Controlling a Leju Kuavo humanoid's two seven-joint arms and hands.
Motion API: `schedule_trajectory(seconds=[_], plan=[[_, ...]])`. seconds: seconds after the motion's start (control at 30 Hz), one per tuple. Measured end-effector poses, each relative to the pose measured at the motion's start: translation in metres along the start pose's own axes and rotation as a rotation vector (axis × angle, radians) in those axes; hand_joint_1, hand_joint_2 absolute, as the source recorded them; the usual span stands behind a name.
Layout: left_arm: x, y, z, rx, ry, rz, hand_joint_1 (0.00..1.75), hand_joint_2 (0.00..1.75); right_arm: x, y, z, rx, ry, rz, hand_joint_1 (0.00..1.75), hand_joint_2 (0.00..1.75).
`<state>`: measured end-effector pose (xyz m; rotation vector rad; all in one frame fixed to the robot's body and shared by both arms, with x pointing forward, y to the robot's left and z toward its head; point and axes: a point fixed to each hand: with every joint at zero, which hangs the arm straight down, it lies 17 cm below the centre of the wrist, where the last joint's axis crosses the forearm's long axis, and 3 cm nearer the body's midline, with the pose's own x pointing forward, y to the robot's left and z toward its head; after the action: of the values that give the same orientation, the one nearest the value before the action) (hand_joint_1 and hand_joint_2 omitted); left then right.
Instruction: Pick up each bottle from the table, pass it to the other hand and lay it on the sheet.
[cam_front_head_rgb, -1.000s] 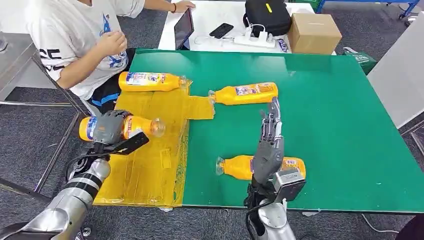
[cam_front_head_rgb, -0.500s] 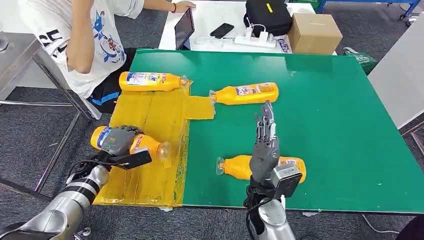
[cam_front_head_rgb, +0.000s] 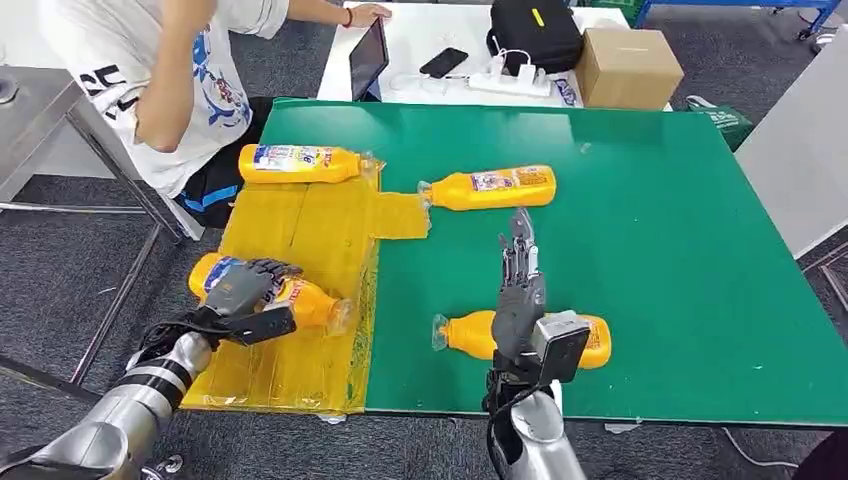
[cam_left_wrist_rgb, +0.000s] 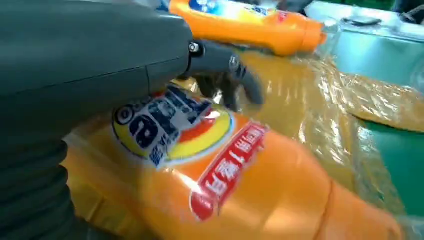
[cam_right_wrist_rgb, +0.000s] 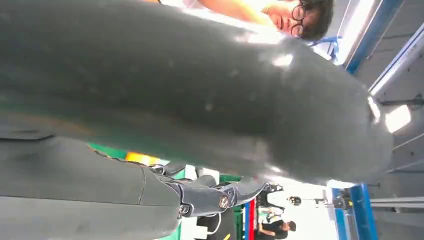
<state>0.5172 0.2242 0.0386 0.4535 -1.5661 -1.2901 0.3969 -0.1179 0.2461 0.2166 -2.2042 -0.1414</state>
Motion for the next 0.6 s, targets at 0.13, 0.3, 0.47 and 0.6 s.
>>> schedule_trajectory(seconds=[0.13,0.3,0.47,0.6], plan=[[0.001,-0.004,0.001,-0.03,-0.003,0.042,0.0,0.0,-0.006,0.001,0.0,0.002,0.015,-0.01,0.0,0.0],[0.002,-0.008,0.006,-0.062,-0.016,0.091,0.0,0.0,-0.013,0.0,0.0,-0.005,0.035,-0.013,0.0,0.0],[0.0,-0.009,0.01,-0.08,-0.018,0.111,0.0,0.0,-0.018,-0.001,0.002,-0.007,0.049,-0.017,0.0,0.0],[-0.002,-0.01,0.014,-0.117,-0.024,0.146,0.0,0.0,-0.022,0.0,0.001,-0.007,0.057,-0.02,0.0,0.0]])
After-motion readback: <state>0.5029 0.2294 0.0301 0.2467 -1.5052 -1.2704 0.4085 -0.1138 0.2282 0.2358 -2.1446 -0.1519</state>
